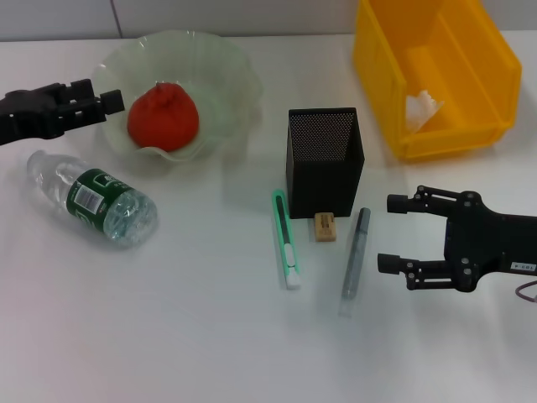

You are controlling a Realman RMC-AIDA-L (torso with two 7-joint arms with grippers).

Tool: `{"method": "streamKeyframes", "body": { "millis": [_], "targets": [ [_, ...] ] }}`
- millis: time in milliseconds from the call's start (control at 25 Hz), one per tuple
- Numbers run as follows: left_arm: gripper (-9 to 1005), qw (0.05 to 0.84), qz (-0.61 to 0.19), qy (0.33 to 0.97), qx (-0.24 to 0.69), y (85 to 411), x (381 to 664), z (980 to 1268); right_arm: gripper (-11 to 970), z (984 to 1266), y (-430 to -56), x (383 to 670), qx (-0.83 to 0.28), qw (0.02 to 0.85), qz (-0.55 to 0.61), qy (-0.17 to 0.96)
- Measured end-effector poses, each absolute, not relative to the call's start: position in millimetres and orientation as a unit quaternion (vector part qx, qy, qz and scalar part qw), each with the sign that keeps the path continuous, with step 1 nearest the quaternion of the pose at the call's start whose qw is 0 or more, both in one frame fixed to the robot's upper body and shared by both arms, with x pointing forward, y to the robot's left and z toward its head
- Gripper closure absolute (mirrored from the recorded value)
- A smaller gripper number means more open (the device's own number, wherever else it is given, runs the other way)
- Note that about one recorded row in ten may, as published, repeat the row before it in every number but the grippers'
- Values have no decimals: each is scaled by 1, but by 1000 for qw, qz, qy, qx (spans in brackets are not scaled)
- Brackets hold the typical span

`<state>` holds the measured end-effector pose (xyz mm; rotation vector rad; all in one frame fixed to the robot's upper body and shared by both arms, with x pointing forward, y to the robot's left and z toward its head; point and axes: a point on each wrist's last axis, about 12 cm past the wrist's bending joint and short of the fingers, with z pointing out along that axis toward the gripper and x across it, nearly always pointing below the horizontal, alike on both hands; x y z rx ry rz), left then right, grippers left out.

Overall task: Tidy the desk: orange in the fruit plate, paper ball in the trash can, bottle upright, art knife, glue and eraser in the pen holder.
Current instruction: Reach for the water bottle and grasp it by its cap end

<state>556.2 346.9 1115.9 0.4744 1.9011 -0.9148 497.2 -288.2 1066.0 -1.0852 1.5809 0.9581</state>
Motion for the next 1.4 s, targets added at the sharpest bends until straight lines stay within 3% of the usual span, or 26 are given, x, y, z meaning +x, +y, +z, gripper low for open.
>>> {"method": "streamKeyframes", "body": {
  "millis": [480,760,880,1280,1400],
  "targets": [
    [222,451,-392,779,191,340,555,1114,125,1065,-287,499,-445,475,391,650],
    [222,420,-373,774,291,335,564,1138,125,1065,-289,500,-447,474,385,653],
    [223,386,-363,755,385,325,573,1158,124,1063,-292,499,-443,475,379,659],
    [224,366,-306,736,481,315,596,1193,125,1061,-289,498,-441,476,379,659],
    [224,347,-287,692,564,301,602,1205,125,1057,-286,499,-435,482,377,661]
  ]
}}
